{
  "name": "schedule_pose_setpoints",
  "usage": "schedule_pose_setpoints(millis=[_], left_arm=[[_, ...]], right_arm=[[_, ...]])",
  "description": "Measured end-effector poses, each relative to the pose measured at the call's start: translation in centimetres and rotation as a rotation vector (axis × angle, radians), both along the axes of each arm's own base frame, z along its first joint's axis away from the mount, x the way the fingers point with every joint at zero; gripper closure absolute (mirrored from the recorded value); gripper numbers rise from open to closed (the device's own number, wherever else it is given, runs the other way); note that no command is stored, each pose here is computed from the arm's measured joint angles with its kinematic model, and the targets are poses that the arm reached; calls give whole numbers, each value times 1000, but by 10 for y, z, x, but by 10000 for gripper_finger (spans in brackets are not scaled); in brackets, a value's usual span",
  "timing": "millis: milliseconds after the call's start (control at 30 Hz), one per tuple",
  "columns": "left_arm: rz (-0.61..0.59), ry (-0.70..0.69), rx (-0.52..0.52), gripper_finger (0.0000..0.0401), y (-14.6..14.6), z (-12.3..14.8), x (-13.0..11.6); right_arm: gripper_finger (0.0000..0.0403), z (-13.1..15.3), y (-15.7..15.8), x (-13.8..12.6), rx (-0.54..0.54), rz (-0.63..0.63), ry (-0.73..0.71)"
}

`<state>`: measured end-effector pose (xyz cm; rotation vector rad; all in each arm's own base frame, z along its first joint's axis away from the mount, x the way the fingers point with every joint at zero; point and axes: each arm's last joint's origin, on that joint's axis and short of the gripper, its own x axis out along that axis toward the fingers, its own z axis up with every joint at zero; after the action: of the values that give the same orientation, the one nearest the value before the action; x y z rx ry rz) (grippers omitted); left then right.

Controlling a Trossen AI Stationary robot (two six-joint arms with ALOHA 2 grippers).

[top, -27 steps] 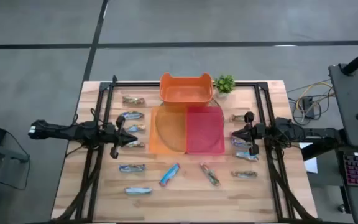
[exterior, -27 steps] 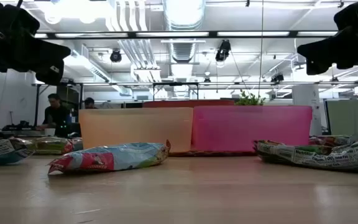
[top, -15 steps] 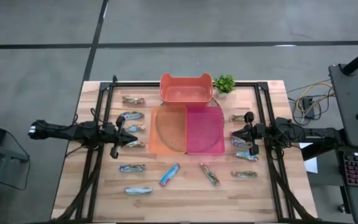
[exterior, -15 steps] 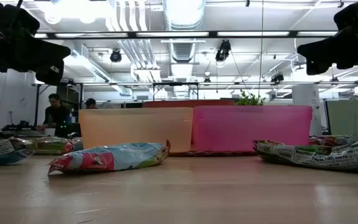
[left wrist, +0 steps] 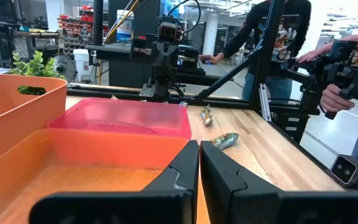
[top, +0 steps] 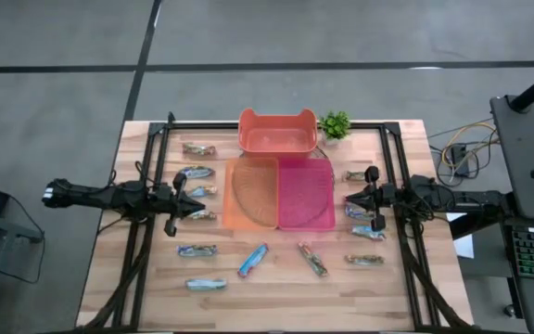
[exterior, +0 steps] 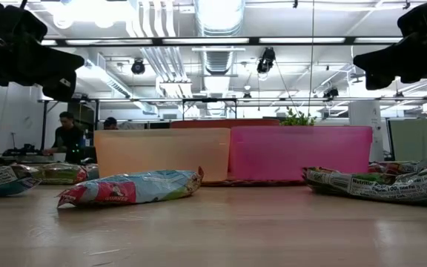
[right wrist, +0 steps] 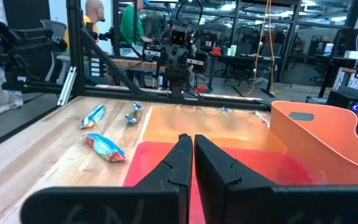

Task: Pick and place Granola Bars by type
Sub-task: Put the yellow granola bar into the orange bin

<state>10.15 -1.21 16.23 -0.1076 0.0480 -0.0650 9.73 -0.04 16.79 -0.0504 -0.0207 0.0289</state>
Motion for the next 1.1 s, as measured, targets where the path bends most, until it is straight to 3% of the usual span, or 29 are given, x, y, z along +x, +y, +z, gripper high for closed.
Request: schedule_pose_setpoints(millis=[233,467,800,1100], left_arm=[[0,0,0,401,0,0,0],[0,0,0,401,0,0,0],[0,1,0,401,0,0,0],[0,1,0,401,0,0,0]], right_arm=[[383,6,0,0,7,10,-62],[328,29,0,-5,41,-10,-164],[238,89,-4,-5,42,-135,-60],[218,154,-4,18,50,-138,63]])
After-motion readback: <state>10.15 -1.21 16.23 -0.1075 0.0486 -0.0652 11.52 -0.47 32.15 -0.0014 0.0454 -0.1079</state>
